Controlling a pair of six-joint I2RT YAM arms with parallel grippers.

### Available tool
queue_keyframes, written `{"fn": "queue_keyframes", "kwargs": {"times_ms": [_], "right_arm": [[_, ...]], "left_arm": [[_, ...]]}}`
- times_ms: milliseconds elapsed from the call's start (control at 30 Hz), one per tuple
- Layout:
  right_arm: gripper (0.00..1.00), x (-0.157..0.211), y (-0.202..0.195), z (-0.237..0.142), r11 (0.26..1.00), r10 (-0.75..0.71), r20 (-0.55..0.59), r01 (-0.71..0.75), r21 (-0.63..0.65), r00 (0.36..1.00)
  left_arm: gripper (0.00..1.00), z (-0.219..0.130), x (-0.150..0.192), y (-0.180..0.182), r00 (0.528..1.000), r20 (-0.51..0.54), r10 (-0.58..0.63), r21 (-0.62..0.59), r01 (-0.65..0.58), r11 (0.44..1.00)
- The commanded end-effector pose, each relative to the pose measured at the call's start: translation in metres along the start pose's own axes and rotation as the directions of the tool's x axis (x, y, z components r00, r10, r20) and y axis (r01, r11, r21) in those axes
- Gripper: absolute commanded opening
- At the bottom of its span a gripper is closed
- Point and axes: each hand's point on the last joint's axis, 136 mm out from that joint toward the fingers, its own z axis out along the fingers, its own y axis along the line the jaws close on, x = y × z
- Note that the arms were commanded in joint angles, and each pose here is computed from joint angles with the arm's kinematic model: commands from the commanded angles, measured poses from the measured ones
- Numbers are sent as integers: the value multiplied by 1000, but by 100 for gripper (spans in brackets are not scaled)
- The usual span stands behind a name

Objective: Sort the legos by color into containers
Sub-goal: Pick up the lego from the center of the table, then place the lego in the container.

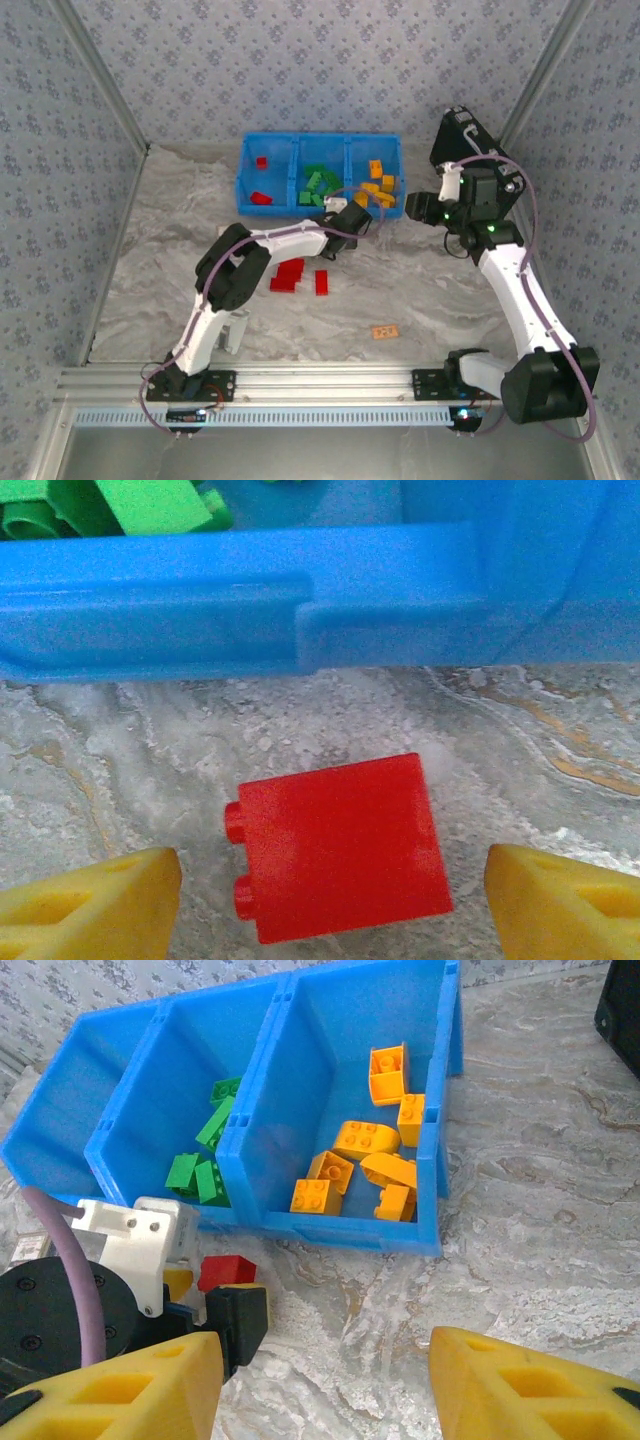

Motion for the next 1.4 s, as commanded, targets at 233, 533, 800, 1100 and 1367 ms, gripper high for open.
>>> {"fn": "queue_keyframes", "kwargs": {"times_ms": [233, 533, 800, 1100, 1367], "right_arm": [[58, 0, -6, 8, 999, 35, -2, -35, -18, 999], [58, 1, -12, 14, 999, 50, -11, -50, -12, 999], [58, 16, -7, 23, 997, 64, -58, -67, -48, 996], [58, 57, 43, 51, 993, -74, -164, 58, -100, 984], [60, 110, 122, 78, 970, -183, -278, 127, -209, 943]], "left_arm": [[52, 14, -7, 5, 999, -18, -44, -4, 44, 999], [34, 10, -4, 10, 999, -32, -30, -7, 30, 1000], [30, -52, -41, 50, 998, 61, -34, -12, 34, 999], [31, -107, -126, 113, 968, 249, -32, -10, 36, 999], [31, -60, -176, 159, 952, 289, -105, -1, 110, 994]]}}
